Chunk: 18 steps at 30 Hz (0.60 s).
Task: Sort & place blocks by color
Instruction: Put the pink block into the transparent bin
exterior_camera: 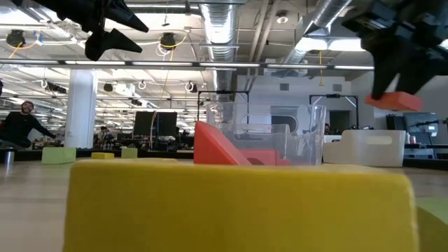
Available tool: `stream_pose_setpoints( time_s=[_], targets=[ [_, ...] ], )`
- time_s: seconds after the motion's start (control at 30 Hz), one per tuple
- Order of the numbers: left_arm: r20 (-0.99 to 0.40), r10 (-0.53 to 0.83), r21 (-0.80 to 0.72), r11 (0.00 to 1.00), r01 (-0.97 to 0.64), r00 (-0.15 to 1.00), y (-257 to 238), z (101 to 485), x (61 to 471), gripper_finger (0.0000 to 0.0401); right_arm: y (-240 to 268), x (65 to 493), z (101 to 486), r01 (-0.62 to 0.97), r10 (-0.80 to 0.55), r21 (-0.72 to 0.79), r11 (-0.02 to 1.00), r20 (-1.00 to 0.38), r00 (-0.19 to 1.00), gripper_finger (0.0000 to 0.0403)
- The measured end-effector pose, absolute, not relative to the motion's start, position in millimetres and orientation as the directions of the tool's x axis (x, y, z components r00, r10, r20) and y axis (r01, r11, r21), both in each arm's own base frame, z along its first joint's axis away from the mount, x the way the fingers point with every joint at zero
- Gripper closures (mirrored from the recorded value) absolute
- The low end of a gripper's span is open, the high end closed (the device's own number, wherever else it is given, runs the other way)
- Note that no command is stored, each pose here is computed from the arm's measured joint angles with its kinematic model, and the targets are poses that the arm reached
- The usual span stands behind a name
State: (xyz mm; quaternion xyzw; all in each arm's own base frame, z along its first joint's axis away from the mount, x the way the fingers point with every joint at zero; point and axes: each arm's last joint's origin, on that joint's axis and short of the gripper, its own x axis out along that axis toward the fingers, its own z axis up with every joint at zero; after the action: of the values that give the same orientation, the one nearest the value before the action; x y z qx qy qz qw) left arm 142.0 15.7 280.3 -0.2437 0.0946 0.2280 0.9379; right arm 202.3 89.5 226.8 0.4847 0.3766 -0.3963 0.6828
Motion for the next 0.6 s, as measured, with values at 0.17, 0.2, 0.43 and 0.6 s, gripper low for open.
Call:
stream_pose_setpoints(
  time_s=[0.17,0.2,0.43,0.6],
  targets=[
    [-0.273,0.395,-0.418,0.773,-0.478,0.877,16,282,142,0.0156,79,209,232,0.884,-0.185,0.392,0.256,-0.877,0.443,0.0275],
    [-0.272,0.399,-0.418,0.771,-0.481,0.876,16,282,142,0.0157,77,211,232,0.878,-0.184,0.4,0.265,-0.872,0.453,0.0275],
    [-0.236,0.406,-0.444,0.763,-0.47,0.883,17,285,146,0.0157,68,231,240,0.783,-0.162,0.51,0.355,-0.791,0.589,0.0275],
    [-0.187,0.39,-0.472,0.77,-0.43,0.902,16,288,156,0.0157,63,252,253,0.628,-0.144,0.62,0.47,-0.648,0.748,0.0275]
  ],
)
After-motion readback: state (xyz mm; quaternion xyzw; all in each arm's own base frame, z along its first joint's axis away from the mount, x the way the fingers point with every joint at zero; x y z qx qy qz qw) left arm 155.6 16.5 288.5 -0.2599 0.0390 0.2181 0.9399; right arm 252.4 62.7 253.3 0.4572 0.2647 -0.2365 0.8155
